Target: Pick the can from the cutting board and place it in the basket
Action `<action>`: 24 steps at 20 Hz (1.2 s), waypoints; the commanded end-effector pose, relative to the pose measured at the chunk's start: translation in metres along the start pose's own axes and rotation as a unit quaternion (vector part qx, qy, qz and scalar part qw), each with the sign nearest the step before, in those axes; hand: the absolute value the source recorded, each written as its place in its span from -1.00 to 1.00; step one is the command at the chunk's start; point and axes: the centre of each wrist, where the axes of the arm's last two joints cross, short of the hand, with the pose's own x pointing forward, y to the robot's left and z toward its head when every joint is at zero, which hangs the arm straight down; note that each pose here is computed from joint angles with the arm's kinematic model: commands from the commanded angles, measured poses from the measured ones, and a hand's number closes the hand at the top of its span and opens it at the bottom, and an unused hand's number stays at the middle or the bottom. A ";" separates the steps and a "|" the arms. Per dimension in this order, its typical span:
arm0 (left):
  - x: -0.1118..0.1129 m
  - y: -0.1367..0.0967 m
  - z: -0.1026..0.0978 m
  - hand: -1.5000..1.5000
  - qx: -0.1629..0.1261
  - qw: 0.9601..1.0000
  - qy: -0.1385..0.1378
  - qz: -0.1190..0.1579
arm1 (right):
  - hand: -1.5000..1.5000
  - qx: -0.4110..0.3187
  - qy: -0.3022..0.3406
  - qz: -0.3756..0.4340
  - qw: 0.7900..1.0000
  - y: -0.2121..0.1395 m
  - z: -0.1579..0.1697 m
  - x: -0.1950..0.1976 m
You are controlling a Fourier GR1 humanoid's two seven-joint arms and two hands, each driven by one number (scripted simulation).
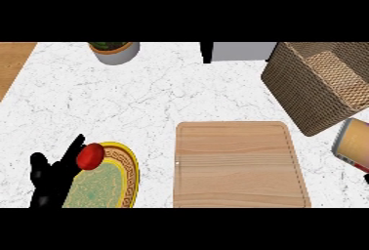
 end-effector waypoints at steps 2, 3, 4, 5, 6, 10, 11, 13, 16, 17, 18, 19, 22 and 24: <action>-0.024 0.007 0.003 0.00 -0.006 0.998 0.055 -0.004 | 1.00 -0.064 0.019 -0.027 0.997 -0.070 -0.019 0.018; -0.013 -0.007 -0.005 0.00 -0.008 0.998 0.055 -0.005 | 1.00 -0.057 0.028 -0.015 0.998 -0.075 -0.028 0.030; -0.006 -0.001 -0.010 0.00 -0.010 0.998 0.058 -0.016 | 1.00 -0.065 0.035 -0.019 0.997 -0.093 -0.039 0.026; -0.010 -0.013 -0.017 0.00 -0.019 0.998 0.052 -0.012 | 1.00 -0.069 0.042 -0.018 0.997 -0.097 -0.046 0.024; -0.026 -0.007 -0.002 0.00 -0.010 0.998 0.059 -0.012 | 1.00 -0.067 0.048 -0.004 0.997 -0.114 -0.043 0.024; -0.007 0.007 -0.018 0.00 -0.013 0.998 0.063 -0.011 | 1.00 -0.069 0.076 -0.003 0.995 -0.122 -0.074 0.018; -0.026 0.011 0.008 0.00 -0.019 0.998 0.051 -0.014 | 1.00 -0.060 0.089 0.010 0.994 -0.127 -0.073 0.003; -0.005 -0.009 -0.008 0.00 -0.027 0.998 0.058 -0.013 | 1.00 -0.065 0.077 0.033 0.994 -0.130 -0.090 0.002; -0.018 -0.006 -0.008 0.00 -0.010 0.999 0.051 -0.016 | 1.00 -0.056 0.082 0.028 0.995 -0.123 -0.108 -0.020; -0.001 -0.010 -0.013 0.00 -0.015 0.999 0.049 -0.017 | 1.00 -0.059 0.085 0.026 0.994 -0.116 -0.107 -0.043; -0.022 -0.005 -0.005 0.00 -0.018 0.999 0.044 -0.013 | 1.00 -0.057 0.084 0.039 0.994 -0.112 -0.118 -0.037; -0.005 -0.032 -0.018 0.00 -0.031 0.998 0.057 -0.020 | 1.00 -0.057 0.076 0.036 0.995 -0.100 -0.130 -0.031; -0.005 -0.018 -0.007 0.00 -0.007 0.999 0.045 -0.011 | 1.00 -0.051 0.093 0.002 0.994 -0.107 -0.125 -0.071; -0.018 -0.007 -0.007 0.00 -0.014 0.998 0.052 -0.018 | 1.00 -0.049 0.106 -0.001 0.993 -0.101 -0.146 -0.062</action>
